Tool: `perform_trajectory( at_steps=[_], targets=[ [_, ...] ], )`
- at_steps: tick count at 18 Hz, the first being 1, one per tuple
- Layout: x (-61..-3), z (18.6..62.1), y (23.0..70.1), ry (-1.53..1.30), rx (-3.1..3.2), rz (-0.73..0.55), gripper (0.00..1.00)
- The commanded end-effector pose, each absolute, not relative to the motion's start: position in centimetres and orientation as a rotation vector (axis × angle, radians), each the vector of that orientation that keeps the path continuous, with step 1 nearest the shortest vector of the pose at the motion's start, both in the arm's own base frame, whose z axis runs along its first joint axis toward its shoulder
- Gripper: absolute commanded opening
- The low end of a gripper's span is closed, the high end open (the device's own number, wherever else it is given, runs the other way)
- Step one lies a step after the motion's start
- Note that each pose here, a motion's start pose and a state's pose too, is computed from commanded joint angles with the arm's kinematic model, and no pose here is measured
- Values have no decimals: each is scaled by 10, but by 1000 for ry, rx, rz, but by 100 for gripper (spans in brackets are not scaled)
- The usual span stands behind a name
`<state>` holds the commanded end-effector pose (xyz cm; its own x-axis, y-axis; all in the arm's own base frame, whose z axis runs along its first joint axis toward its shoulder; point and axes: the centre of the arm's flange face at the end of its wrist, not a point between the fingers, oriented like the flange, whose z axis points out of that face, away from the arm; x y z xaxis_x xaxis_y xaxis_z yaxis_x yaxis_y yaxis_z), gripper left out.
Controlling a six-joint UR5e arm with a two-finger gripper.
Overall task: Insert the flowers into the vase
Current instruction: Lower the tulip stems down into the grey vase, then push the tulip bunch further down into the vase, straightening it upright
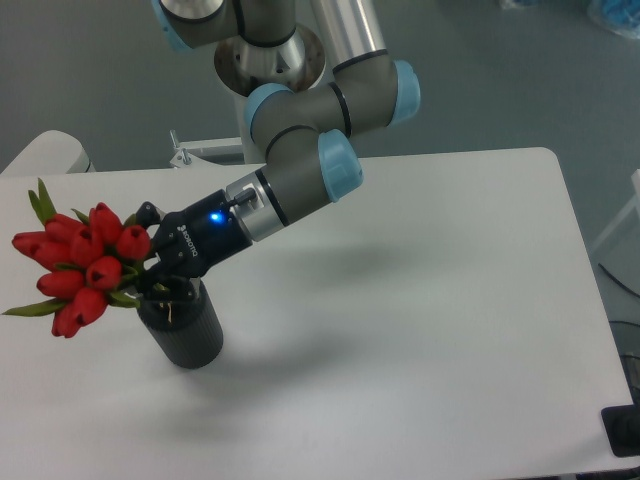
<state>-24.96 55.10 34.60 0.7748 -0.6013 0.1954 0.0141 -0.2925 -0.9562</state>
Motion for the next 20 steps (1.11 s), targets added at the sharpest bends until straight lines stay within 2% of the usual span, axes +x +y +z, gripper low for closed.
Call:
perform_trajectory(
  at_steps=[20],
  targets=[
    [-240, 309, 535, 475, -1778, -645, 19]
  ],
)
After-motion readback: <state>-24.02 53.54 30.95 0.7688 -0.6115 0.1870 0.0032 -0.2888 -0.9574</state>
